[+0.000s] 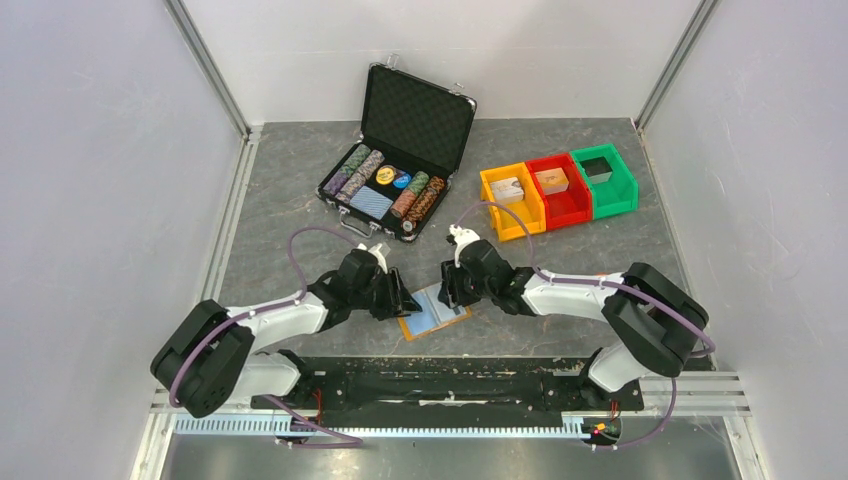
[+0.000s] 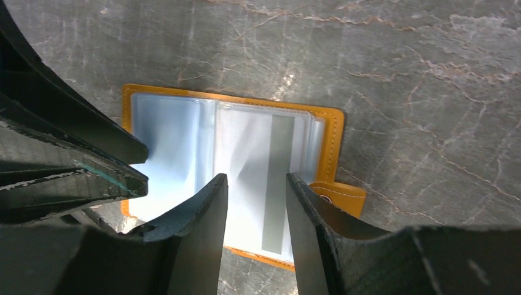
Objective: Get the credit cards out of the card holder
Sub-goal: Remove the credit card from the card holder.
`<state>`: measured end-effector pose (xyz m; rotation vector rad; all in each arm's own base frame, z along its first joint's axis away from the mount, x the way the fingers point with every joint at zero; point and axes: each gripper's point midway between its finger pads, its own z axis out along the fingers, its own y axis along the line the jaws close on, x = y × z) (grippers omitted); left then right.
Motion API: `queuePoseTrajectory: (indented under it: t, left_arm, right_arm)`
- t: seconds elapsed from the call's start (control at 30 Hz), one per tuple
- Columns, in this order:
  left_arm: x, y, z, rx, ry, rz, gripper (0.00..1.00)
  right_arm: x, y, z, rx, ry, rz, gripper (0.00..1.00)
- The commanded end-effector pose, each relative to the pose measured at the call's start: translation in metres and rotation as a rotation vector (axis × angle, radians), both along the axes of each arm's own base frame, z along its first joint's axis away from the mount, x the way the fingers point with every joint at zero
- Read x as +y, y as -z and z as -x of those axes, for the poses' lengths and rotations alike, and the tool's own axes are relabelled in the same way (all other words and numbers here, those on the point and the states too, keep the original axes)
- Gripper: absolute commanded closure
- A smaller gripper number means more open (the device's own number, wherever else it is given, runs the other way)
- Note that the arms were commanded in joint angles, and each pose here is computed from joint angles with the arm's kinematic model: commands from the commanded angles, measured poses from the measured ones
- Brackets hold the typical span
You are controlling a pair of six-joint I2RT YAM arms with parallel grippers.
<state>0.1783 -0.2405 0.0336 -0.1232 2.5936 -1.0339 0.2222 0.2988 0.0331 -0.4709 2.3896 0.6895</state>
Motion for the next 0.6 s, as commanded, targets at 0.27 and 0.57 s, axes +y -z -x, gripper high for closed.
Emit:
queuePoseTrajectory:
  t: [0.27,0.57]
  left_arm:
    - [0.013,0.022,0.003,0.071,-0.031,-0.096,0.54]
    - [0.011,0.020,0.002,0.066,-0.027,-0.090,0.55]
  right_arm:
    - [-0.016,0.006,0.006,0.032,-0.002,-0.013,0.58]
    - [-0.013,0.006,0.015,0.085,-0.018,-0.102,0.63]
